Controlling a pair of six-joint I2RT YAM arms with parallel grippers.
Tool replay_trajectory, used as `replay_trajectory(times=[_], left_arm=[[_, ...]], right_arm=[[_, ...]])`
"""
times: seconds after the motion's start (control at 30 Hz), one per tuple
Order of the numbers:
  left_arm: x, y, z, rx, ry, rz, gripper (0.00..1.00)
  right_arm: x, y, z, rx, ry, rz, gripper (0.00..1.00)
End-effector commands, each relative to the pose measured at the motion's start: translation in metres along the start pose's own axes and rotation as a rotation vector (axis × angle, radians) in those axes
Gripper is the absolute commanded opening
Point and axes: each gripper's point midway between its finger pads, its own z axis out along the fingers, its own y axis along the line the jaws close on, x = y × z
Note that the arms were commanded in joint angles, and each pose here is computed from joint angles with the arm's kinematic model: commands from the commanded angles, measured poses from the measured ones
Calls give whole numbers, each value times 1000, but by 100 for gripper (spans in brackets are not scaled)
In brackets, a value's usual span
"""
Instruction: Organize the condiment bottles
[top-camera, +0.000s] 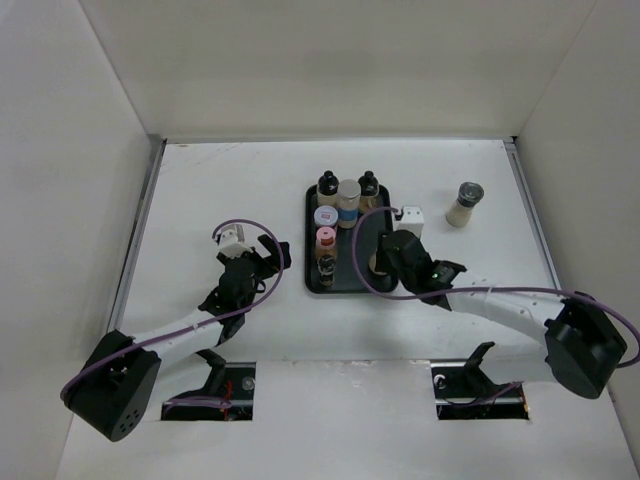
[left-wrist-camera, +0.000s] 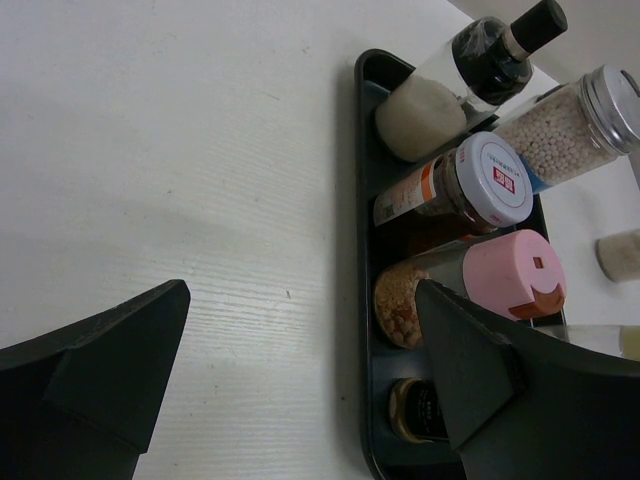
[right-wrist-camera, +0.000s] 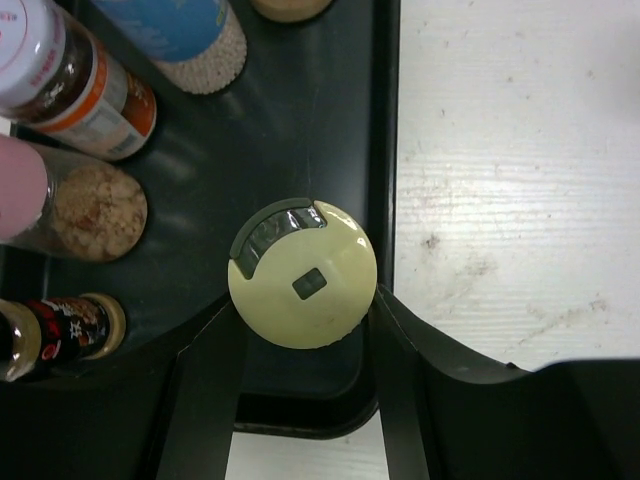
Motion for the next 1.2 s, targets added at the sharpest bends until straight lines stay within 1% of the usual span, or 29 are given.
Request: replay_trajectory(times=[0.0, 0.13, 0.33, 0.5, 0.6, 0.7, 0.93, 1.0, 1.17], left_arm=[[-17, -13, 0, 49, -56, -43, 100], [-15, -12, 1, 43, -49, -40, 100], [-15, -11, 1, 42, -52, -42, 100], [-14, -12, 1, 43, -46, -40, 100], [-11, -11, 3, 40, -36, -39, 100], [-13, -13, 2, 43, -42, -41, 100], [-15, -11, 1, 43, -51, -47, 100], [-13, -11, 1, 42, -45, -44, 100], [-14, -12, 1, 44, -45, -46, 100]], right_arm=[[-2, 10, -9, -27, -20, 30, 44], [3, 18, -12, -44, 0, 15, 45], [14, 16, -14, -23, 45, -1, 46], [18, 7, -16, 14, 56, -1, 47], [15, 7, -18, 11, 49, 3, 56], [11, 10, -17, 8, 41, 2, 61], [9, 17, -12, 6, 45, -20, 67], [5, 18, -15, -2, 36, -18, 70], [-15, 19, -33, -41, -1, 7, 84]])
